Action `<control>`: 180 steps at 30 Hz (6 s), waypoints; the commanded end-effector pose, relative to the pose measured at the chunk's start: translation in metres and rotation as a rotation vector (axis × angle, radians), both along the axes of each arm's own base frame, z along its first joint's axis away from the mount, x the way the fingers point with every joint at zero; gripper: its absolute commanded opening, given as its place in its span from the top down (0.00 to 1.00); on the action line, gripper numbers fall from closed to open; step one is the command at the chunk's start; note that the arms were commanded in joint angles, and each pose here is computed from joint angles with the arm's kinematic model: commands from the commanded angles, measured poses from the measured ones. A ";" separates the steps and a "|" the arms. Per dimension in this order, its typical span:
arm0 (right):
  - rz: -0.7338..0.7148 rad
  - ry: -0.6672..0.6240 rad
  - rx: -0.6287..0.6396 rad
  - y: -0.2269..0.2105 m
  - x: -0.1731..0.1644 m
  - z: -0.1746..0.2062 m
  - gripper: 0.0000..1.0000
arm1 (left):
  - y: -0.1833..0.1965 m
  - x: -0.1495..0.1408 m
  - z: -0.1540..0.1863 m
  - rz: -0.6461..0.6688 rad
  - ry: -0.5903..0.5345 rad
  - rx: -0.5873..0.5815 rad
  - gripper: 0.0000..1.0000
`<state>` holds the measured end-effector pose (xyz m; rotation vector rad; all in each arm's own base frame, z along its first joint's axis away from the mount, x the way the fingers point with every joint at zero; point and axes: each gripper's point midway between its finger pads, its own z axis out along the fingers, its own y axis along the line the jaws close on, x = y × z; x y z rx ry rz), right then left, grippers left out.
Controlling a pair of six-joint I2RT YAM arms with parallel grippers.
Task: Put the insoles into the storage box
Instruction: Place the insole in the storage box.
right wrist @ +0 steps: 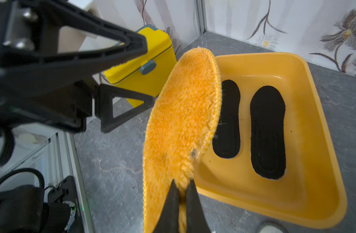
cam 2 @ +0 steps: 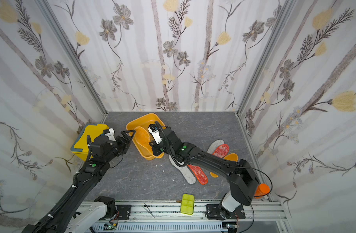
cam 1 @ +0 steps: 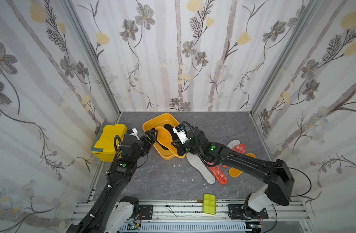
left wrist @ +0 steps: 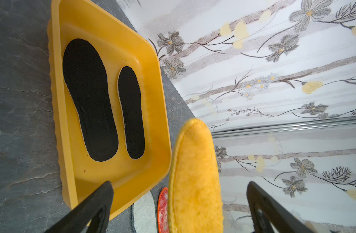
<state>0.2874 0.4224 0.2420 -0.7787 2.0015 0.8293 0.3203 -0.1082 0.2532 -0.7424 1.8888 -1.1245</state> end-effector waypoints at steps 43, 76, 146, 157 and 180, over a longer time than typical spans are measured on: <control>-0.047 0.123 0.002 0.072 0.149 -0.143 1.00 | 0.000 -0.001 -0.002 0.000 0.004 -0.029 0.00; -0.100 0.195 0.023 0.075 0.157 -0.173 0.93 | 0.001 0.000 -0.003 0.004 0.009 -0.029 0.00; -0.069 0.437 -0.073 0.024 0.125 -0.171 0.51 | -0.001 0.002 -0.006 0.000 0.019 -0.031 0.00; -0.007 0.479 -0.033 0.032 0.114 -0.167 0.51 | 0.001 0.002 -0.008 0.004 0.020 -0.030 0.00; -0.049 0.399 -0.110 0.021 0.124 -0.174 0.50 | -0.001 0.002 -0.012 -0.001 0.034 -0.033 0.00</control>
